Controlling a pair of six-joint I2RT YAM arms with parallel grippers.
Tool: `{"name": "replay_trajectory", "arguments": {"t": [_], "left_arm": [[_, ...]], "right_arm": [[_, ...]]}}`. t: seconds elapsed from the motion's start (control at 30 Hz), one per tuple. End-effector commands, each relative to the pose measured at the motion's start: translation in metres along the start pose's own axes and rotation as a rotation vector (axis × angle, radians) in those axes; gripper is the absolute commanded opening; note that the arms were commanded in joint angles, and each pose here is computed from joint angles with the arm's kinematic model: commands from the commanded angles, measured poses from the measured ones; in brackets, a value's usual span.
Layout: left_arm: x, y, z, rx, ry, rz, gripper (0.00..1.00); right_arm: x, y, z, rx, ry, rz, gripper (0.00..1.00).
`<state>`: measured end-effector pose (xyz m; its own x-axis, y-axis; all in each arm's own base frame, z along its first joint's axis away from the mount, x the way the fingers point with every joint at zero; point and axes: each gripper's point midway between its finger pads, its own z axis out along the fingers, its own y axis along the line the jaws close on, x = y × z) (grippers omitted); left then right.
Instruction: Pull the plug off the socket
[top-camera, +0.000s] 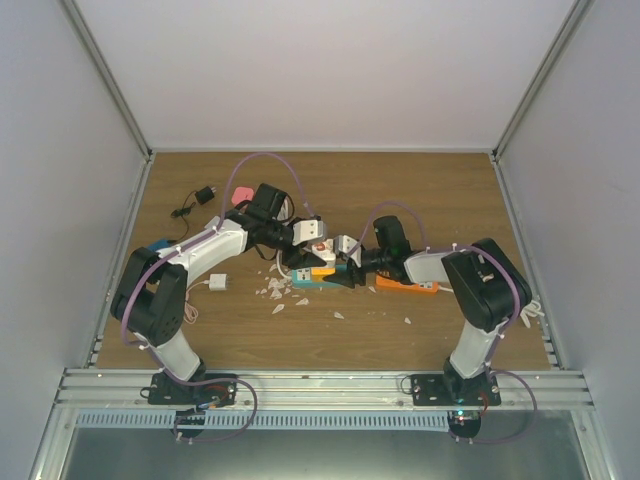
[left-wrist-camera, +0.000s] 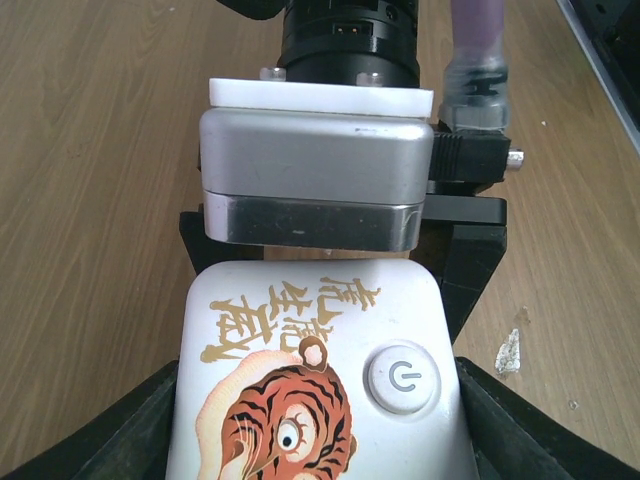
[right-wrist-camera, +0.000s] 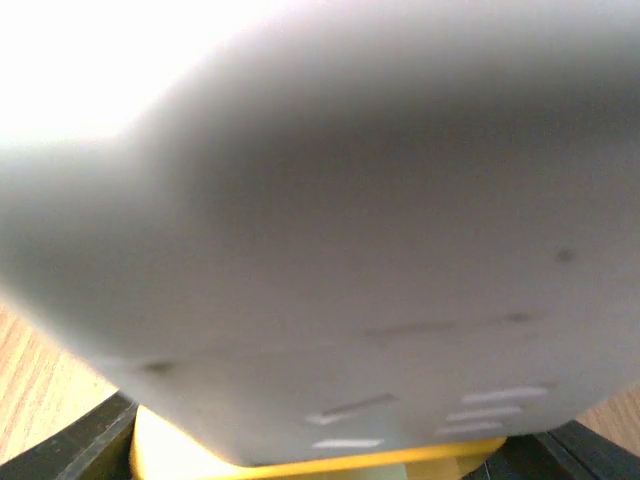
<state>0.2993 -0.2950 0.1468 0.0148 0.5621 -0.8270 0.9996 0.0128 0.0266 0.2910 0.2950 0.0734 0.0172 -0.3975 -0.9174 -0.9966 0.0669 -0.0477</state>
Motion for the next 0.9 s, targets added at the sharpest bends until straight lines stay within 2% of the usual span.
{"name": "replay_trajectory", "arguments": {"t": [0.0, 0.23, 0.47, 0.63, 0.87], "left_arm": [[-0.029, -0.006, -0.005, 0.047, -0.084, 0.036, 0.27], [-0.041, -0.006, -0.012, 0.061, -0.127, 0.024, 0.19], [-0.048, 0.0, -0.029, 0.085, -0.199, -0.021, 0.13], [-0.051, -0.001, -0.033, 0.087, -0.217, -0.015, 0.11], [-0.045, -0.007, -0.036, 0.012, -0.169, 0.135, 0.1]], "right_arm": [[0.007, 0.004, 0.005, -0.016, 0.009, -0.004, 0.61], [0.014, 0.004, 0.006, -0.021, 0.026, 0.008, 0.4], [0.017, 0.004, 0.008, -0.03, 0.037, 0.021, 0.29], [0.019, 0.003, 0.009, -0.026, 0.044, 0.024, 0.26], [0.023, 0.001, 0.011, -0.027, 0.062, 0.04, 0.19]]}}
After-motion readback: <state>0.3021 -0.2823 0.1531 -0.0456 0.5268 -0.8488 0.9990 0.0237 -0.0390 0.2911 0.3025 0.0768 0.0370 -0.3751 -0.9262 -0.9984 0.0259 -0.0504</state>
